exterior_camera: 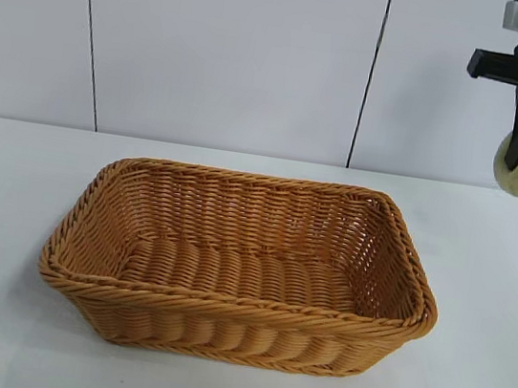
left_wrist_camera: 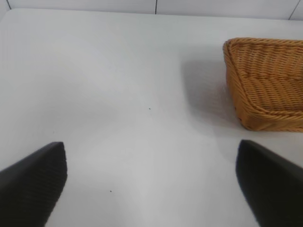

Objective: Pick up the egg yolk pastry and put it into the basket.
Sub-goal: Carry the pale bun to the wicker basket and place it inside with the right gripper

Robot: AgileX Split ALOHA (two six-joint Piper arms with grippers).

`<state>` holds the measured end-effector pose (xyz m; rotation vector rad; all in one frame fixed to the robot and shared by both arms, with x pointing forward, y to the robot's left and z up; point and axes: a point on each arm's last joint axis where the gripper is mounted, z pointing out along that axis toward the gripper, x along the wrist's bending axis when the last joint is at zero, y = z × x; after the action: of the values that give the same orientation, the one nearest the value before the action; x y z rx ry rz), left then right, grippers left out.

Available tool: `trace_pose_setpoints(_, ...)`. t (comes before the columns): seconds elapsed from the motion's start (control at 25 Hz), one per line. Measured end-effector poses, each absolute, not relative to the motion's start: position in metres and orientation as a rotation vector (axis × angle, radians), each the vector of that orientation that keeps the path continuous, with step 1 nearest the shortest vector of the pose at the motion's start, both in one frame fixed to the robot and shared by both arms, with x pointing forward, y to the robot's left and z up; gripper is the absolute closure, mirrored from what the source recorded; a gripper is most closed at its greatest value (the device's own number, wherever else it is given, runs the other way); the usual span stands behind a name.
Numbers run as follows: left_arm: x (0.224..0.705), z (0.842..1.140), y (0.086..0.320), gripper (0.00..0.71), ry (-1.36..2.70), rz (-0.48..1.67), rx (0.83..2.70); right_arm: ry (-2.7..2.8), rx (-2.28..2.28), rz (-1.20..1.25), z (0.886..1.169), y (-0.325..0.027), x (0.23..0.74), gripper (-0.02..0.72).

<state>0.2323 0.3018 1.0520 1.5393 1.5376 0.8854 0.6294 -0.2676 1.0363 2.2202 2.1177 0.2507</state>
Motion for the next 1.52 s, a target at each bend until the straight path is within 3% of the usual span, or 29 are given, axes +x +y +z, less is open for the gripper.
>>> trace_pose_setpoints(0.16, 0.232, 1.052, 0.302, 0.015, 1.538, 0.885, 1.539, 2.187, 2.143, 0.274, 1.041, -0.239, 0.628, 0.573)
trace_pose_setpoints(0.56, 0.232, 1.052, 0.302, 0.015, 1.538, 0.885, 1.539, 2.465, 1.855, 0.358, 1.042, -0.107, 0.587, 0.573)
trace_pose_setpoints(0.76, 0.232, 1.052, 0.302, 0.015, 1.538, 0.885, 1.539, 2.511, 1.772, 0.447, 1.037, -0.062, 0.570, 0.573)
trace_pose_setpoints(1.12, 0.232, 1.052, 0.302, 0.015, 1.538, 0.885, 1.539, 2.553, 1.772, 0.291, 0.957, -0.038, 0.586, 0.573)
trace_pose_setpoints(1.28, 0.232, 1.052, 0.302, 0.015, 1.538, 0.885, 1.539, 2.565, 1.784, 0.235, 0.935, -0.036, 0.589, 0.566)
trace_pose_setpoints(1.4, 0.232, 1.052, 0.302, 0.015, 1.538, 0.885, 1.539, 2.560, 1.782, 0.251, 0.934, -0.035, 0.590, 0.486)
trace_pose_setpoints(1.52, 0.232, 1.052, 0.302, 0.015, 1.538, 0.885, 1.539, 2.563, 1.783, 0.242, 0.934, -0.036, 0.590, 0.227)
